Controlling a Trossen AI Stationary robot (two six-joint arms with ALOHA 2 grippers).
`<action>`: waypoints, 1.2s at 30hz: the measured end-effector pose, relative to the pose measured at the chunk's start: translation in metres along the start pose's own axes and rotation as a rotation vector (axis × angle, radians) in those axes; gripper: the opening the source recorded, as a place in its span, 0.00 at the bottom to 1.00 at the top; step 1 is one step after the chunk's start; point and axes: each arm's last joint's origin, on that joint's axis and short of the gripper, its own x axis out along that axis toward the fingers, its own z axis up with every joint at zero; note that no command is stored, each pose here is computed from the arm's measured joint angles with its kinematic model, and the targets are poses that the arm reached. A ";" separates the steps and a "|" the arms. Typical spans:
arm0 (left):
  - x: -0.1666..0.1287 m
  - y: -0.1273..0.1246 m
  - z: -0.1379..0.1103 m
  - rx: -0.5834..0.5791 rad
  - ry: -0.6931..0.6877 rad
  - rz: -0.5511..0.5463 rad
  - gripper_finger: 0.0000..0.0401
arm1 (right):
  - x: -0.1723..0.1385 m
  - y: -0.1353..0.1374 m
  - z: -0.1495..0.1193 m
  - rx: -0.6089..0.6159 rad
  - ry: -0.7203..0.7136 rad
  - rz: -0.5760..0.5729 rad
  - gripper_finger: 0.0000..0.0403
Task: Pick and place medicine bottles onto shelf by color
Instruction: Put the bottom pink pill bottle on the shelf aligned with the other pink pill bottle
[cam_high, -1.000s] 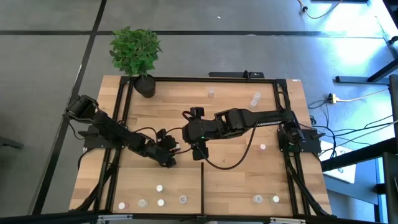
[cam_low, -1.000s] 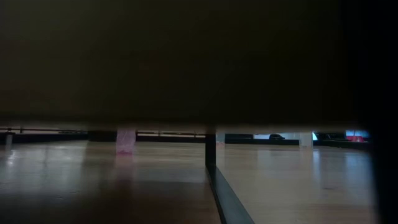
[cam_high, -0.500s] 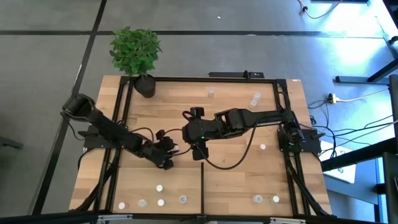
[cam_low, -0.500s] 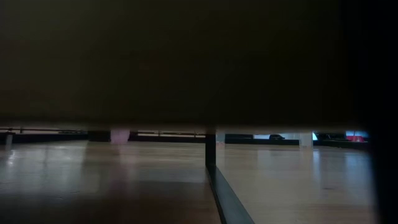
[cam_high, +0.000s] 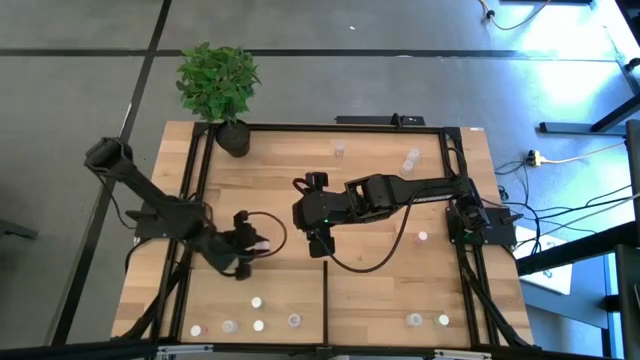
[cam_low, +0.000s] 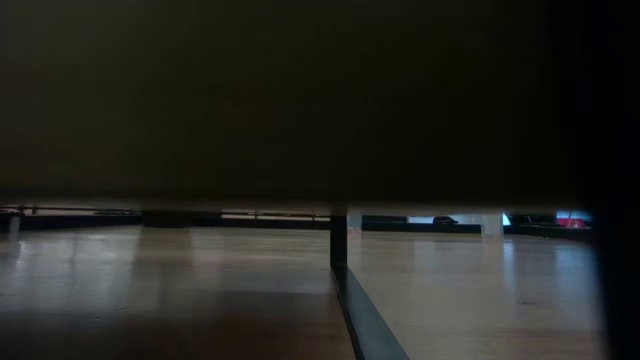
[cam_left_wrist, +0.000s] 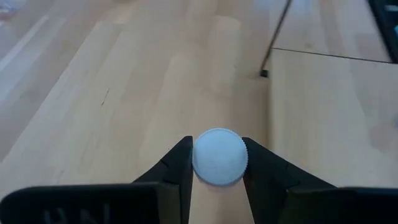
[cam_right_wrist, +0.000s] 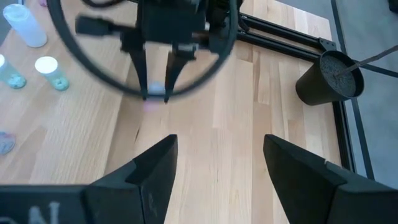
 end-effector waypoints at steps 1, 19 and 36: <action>-0.005 0.000 0.000 -0.001 0.001 -0.011 0.25 | 0.000 0.000 0.000 0.000 0.000 0.000 0.59; -0.061 -0.006 -0.015 0.106 -0.002 -0.230 0.25 | 0.000 -0.001 0.003 0.011 -0.029 -0.003 0.59; -0.079 -0.017 -0.033 0.135 0.046 -0.337 0.25 | -0.005 0.015 0.006 -0.192 -0.149 0.540 0.59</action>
